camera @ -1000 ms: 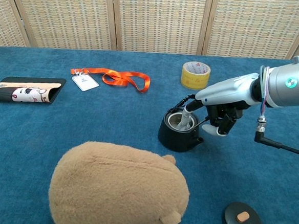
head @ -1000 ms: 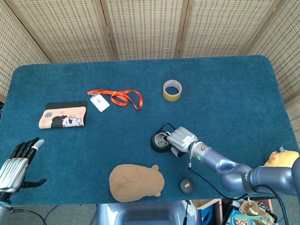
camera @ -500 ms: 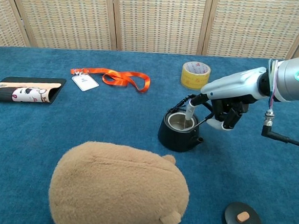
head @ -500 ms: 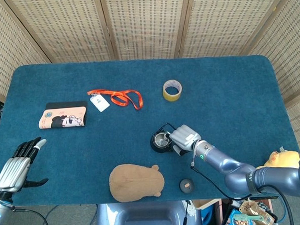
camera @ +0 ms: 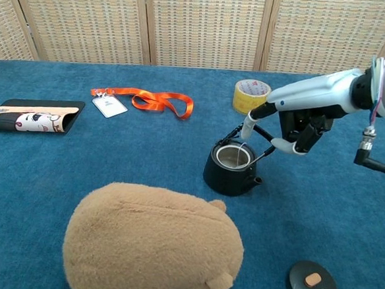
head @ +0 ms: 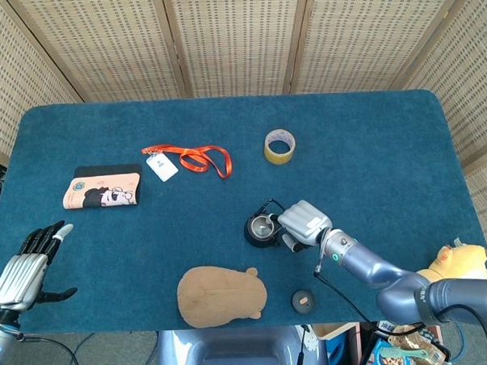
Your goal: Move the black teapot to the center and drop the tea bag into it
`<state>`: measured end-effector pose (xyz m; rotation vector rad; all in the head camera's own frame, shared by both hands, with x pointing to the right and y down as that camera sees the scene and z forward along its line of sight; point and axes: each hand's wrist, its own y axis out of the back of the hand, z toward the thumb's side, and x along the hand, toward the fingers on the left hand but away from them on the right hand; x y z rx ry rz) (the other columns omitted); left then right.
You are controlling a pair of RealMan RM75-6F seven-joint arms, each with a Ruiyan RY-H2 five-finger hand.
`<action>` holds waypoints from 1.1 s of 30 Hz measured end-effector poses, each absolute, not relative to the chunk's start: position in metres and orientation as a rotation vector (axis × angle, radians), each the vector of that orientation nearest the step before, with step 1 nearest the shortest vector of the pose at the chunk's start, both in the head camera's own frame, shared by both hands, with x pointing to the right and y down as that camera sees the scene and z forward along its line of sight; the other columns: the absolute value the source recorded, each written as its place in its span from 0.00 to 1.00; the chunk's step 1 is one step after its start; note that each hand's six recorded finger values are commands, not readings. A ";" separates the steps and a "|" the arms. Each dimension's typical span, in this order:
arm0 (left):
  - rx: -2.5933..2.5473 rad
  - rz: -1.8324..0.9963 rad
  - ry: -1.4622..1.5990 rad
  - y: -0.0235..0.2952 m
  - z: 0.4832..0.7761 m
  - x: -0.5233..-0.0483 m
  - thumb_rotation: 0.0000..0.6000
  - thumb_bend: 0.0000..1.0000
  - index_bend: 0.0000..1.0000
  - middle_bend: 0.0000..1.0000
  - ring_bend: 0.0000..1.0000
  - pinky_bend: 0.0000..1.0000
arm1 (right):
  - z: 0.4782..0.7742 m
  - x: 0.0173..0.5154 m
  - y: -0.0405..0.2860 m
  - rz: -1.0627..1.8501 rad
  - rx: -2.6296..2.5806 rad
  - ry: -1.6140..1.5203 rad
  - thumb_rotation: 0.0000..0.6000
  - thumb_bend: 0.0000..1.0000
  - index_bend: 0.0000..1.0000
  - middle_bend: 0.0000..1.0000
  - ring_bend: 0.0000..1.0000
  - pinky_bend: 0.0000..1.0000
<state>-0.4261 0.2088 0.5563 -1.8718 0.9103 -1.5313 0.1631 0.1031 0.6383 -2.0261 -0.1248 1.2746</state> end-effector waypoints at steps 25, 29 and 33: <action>-1.778 -1.492 1.038 0.202 0.549 -0.433 1.00 0.10 0.00 0.00 0.00 0.00 | 0.574 0.265 0.099 1.256 -1.820 -0.714 0.77 0.74 0.23 0.52 0.52 0.61; -1.751 -1.488 1.071 0.204 0.545 -0.437 1.00 0.10 0.00 0.00 0.00 0.00 | 0.571 0.284 0.106 1.283 -1.764 -0.797 0.77 0.73 0.23 0.43 0.40 0.53; -1.741 -1.471 1.087 0.209 0.542 -0.438 1.00 0.10 0.00 0.00 0.00 0.00 | 0.569 0.305 0.119 1.326 -1.711 -0.873 0.78 0.72 0.23 0.34 0.29 0.42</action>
